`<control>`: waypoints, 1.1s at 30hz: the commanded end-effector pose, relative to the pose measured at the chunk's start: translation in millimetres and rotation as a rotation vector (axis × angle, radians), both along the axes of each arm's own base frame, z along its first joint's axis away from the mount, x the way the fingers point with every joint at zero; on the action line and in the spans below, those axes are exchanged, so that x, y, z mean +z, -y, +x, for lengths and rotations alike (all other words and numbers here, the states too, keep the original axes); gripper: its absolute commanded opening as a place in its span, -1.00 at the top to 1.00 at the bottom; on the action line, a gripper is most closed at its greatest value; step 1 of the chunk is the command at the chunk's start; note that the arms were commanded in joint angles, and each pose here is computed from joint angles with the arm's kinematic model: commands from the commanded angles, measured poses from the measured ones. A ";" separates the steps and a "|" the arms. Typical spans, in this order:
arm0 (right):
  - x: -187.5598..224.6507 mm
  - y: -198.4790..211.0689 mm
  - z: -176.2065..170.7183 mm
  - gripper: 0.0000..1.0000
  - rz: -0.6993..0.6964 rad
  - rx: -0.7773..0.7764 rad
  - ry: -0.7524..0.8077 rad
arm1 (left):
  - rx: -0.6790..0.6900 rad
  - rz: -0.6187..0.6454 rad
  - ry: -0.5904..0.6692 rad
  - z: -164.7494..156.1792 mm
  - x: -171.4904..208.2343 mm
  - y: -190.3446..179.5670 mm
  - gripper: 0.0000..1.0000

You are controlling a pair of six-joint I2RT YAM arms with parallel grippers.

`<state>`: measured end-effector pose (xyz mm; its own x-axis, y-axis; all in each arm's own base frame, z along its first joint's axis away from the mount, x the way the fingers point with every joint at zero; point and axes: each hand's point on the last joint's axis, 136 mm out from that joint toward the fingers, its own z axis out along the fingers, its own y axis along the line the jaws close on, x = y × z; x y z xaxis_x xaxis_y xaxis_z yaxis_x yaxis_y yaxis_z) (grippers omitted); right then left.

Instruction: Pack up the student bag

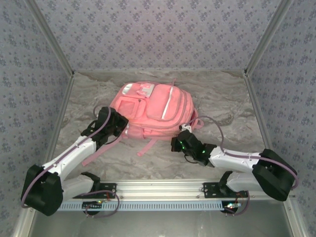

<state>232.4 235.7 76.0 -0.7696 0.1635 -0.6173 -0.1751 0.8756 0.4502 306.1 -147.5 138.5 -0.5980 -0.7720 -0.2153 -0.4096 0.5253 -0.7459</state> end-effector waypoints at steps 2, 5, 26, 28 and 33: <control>-2.4 25.2 0.3 1.00 -0.216 0.016 -0.007 | 0.049 0.051 0.080 14.5 23.7 -15.6 1.00; 7.5 25.6 5.8 1.00 -0.300 0.066 0.053 | 0.044 0.063 0.082 15.9 25.3 -16.6 1.00; 61.6 -138.9 -7.8 1.00 -0.241 0.481 0.244 | -0.135 0.111 -0.005 51.8 64.1 -19.5 -0.23; 61.0 -153.8 -7.9 1.00 -0.209 0.485 0.246 | -0.126 0.073 -0.024 33.6 60.9 -20.9 -0.27; 62.0 -181.9 -10.0 1.00 -0.173 0.506 0.264 | -0.061 -0.043 -0.098 -13.7 35.8 -26.1 -0.37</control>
